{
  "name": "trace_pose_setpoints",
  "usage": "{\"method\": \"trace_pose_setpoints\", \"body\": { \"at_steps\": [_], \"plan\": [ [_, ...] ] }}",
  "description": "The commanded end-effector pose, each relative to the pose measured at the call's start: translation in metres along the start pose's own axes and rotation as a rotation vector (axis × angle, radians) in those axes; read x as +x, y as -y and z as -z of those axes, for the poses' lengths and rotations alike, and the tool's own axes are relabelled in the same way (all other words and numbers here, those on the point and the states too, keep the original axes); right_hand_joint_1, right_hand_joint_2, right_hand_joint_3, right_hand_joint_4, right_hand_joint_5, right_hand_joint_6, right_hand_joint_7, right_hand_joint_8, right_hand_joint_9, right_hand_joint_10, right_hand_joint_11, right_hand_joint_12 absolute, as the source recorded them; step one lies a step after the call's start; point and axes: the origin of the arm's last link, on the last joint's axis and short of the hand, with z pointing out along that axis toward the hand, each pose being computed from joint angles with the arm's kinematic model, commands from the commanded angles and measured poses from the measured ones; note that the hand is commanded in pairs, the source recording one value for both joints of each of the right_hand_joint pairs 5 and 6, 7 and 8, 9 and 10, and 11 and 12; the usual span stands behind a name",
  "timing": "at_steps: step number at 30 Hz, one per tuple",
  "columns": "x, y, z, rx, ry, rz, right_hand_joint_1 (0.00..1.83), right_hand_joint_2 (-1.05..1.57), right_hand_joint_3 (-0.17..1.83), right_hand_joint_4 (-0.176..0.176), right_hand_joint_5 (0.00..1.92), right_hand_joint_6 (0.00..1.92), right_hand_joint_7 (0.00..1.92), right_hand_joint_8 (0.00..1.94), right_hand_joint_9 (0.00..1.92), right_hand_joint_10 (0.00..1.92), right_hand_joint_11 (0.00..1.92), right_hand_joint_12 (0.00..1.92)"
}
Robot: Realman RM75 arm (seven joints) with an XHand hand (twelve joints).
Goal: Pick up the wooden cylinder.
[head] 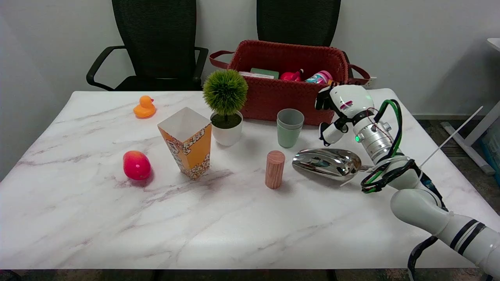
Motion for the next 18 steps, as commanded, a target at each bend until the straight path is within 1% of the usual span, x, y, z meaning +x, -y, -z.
{"method": "trace_pose_setpoints", "body": {
  "at_steps": [1, 13, 18],
  "plan": [
    [-0.0053, 0.0009, 0.0018, 0.003, 0.01, -0.009, 1.21, 0.05, 1.83, 0.0, 0.92, 0.92, 0.96, 0.96, 0.94, 0.94, 0.72, 0.72],
    [-0.0044, -0.0016, -0.001, -0.005, 0.006, -0.012, 1.21, 0.05, 1.83, 0.0, 0.9, 0.9, 0.96, 0.96, 0.94, 0.94, 0.71, 0.71],
    [0.0009, -0.0014, -0.002, -0.011, -0.022, -0.016, 1.21, 0.05, 1.83, 0.0, 0.89, 0.89, 0.96, 0.96, 0.94, 0.94, 0.7, 0.7]
  ]
}}
